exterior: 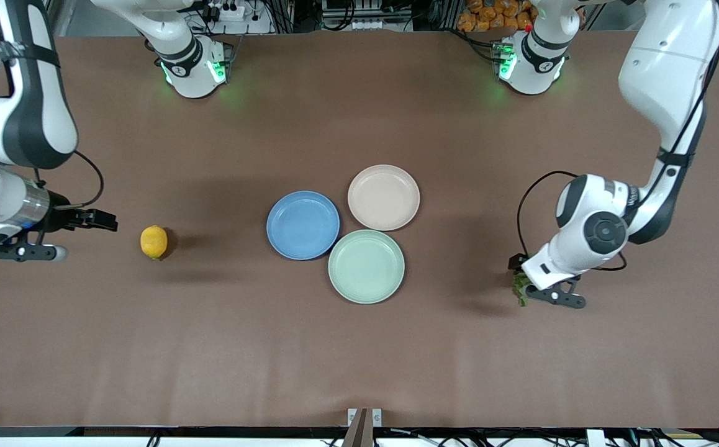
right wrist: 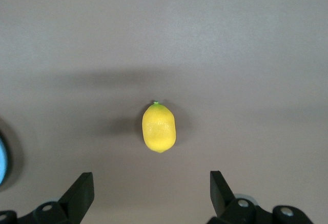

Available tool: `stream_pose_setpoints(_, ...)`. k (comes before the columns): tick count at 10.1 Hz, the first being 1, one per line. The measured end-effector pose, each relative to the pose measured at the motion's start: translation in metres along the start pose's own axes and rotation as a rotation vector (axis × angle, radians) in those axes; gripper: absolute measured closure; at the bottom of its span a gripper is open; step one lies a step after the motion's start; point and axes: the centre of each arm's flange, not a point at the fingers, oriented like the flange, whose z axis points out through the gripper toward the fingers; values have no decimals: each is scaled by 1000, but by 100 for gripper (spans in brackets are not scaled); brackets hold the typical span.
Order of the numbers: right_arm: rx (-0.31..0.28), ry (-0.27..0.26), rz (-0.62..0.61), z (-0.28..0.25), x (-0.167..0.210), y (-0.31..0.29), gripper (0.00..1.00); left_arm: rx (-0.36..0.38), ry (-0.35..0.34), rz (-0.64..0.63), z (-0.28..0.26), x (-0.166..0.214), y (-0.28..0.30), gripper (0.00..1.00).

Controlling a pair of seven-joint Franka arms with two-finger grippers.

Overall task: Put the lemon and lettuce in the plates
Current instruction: 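Grasp the lettuce with the left gripper while the right gripper reaches the lemon, then lift the lettuce with the left gripper while the right gripper grasps the lemon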

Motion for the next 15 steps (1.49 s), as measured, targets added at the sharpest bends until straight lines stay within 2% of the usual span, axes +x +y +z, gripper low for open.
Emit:
stream_pose_setpoints(4, -5, 51, -17, 66, -15, 0, 0, -6, -13, 51, 14, -1, 9, 0)
stream_pose_setpoints(10, -11, 36, -24, 136, -23, -1, 0, -11, -31, 104, 27, -4, 1, 0)
stream_pose_setpoints(13, -19, 70, -25, 170, -23, -1, 0, -12, -37, 109, 30, -6, 0, 0)
stream_pose_setpoints(15, -22, 74, -25, 190, -24, 0, 0, -16, -47, 109, 37, -7, 0, 0)
